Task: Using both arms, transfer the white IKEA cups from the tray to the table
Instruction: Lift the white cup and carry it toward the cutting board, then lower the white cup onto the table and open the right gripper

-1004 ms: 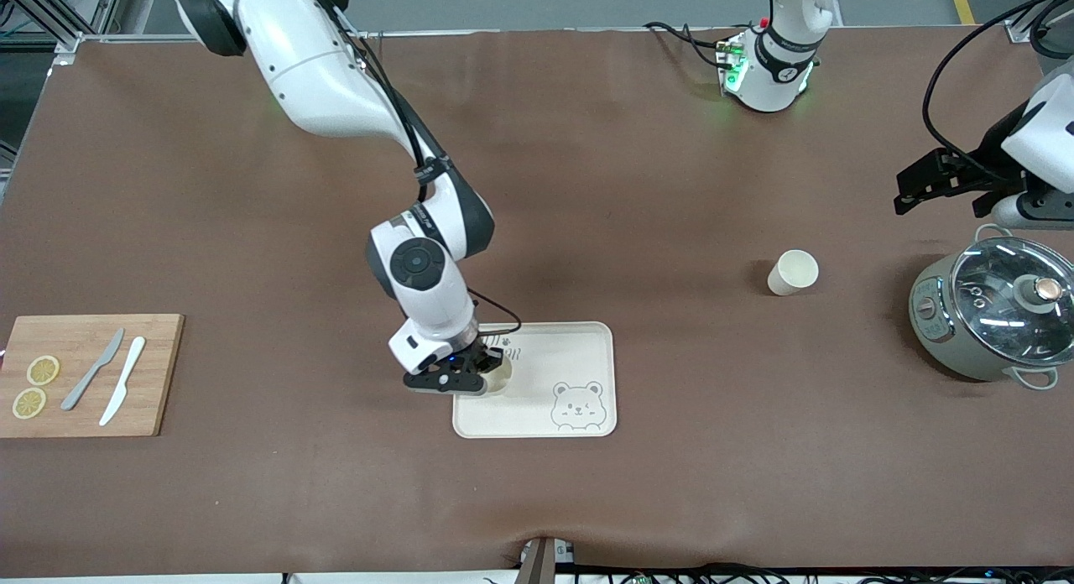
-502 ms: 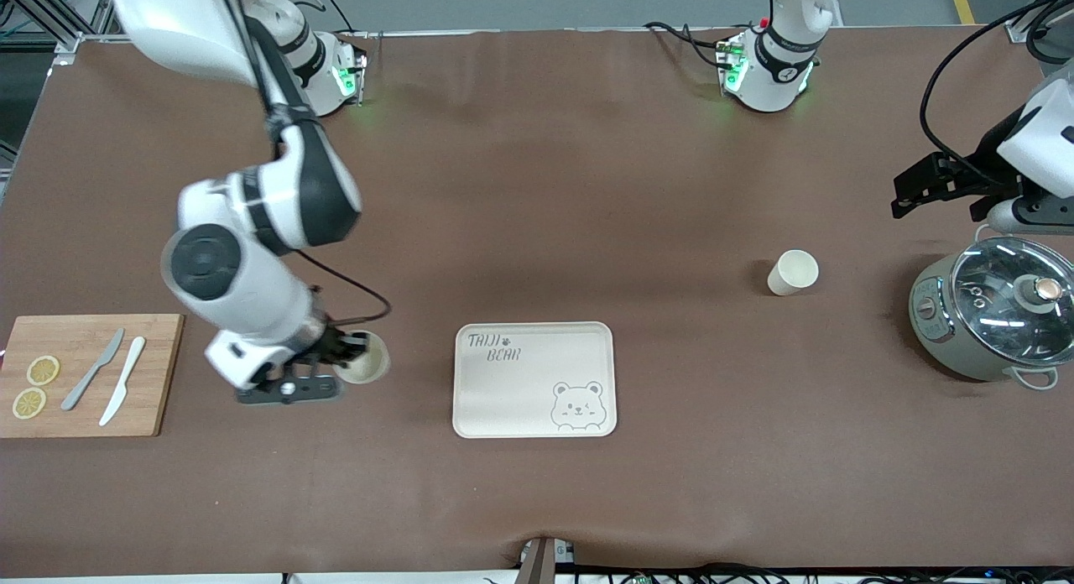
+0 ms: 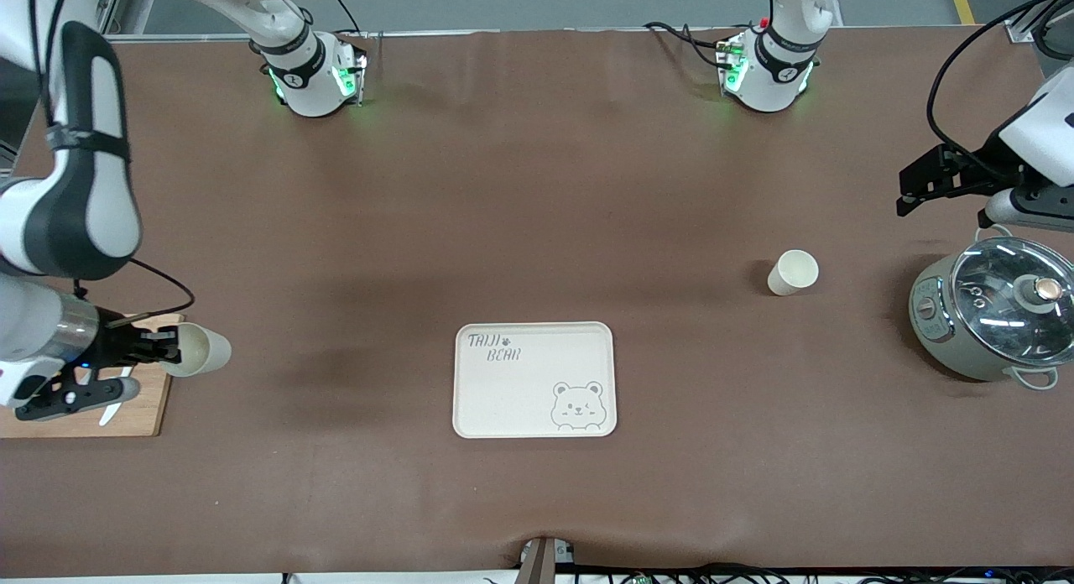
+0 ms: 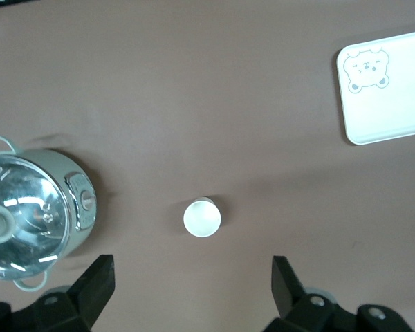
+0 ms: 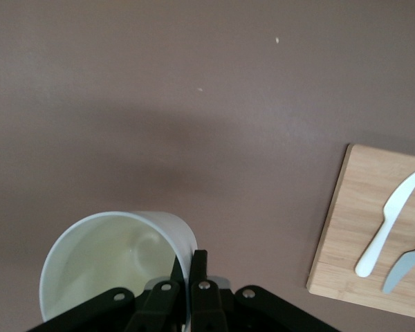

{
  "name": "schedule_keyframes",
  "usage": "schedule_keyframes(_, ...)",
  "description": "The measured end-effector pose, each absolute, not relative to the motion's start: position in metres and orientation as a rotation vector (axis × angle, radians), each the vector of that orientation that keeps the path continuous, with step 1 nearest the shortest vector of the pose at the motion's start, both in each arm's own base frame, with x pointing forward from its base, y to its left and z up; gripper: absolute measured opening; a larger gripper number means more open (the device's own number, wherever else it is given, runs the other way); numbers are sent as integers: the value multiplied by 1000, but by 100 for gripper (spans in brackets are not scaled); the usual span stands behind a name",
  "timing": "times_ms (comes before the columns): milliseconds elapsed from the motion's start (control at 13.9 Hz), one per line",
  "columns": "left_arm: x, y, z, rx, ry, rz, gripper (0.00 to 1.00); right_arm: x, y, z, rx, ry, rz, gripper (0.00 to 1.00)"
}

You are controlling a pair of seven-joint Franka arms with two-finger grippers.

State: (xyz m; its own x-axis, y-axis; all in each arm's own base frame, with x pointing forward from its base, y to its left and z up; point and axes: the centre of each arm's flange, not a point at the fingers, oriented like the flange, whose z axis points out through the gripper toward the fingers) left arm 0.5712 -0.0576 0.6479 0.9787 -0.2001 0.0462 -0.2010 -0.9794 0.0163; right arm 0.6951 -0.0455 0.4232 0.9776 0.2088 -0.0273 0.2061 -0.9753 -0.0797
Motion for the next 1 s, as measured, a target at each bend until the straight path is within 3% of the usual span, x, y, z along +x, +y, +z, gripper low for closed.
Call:
schedule_keyframes(430,571,-58,648,3102,-337,73,100,674,-37,317,-3028,-300,-9,4)
schedule_keyframes(1004,570,-67,649,3109,-230,71,100,657,-5,263,-3009,-275,-108,4)
